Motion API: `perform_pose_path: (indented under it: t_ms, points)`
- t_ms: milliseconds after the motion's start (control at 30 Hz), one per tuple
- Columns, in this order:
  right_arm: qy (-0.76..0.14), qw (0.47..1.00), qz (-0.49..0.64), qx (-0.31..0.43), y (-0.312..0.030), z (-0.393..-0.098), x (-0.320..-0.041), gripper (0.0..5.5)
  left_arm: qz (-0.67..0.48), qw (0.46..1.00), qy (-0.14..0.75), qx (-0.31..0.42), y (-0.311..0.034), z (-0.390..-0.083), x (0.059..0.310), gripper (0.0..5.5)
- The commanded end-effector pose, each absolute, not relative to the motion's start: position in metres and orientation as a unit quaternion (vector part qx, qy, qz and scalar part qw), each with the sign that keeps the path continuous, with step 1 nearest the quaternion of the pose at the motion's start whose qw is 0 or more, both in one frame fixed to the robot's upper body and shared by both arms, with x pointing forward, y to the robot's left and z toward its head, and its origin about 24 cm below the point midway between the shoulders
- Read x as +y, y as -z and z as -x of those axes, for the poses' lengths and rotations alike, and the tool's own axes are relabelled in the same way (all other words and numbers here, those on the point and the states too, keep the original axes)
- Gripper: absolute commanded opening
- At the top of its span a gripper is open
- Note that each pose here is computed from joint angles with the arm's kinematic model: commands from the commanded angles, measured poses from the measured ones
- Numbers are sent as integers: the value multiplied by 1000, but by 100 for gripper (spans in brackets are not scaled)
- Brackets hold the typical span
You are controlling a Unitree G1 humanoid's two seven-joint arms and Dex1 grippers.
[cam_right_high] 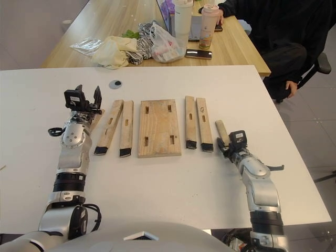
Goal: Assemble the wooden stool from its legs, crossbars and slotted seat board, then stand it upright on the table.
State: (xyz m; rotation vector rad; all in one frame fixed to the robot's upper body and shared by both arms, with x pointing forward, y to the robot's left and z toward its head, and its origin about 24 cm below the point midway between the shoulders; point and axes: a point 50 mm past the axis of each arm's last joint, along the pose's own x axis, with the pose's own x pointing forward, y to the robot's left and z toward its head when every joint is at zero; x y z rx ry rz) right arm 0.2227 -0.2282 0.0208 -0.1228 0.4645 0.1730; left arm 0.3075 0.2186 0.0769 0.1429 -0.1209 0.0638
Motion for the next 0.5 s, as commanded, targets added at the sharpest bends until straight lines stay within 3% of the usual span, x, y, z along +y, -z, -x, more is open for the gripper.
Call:
perform_pose_path:
  t_ms: [33,200,300,400,500]
  points:
    - [-88,958,69,266,-17,-215,-232,157,-68,995,-37,-59,-79,-307,220,273]
    - [-73,966,67,237,-31,-224,-236,130,-59,995,0,-74,-86,-308,207,273]
    - [-73,986,95,120,-68,-253,-231,130,-26,987,150,-58,-92,-305,168,273]
    - [-192,978,80,-6,-101,-273,-182,130,143,944,297,-29,-107,-300,122,273]
    - [-273,960,31,-50,-106,-277,-143,130,319,891,323,7,-118,-309,102,273]
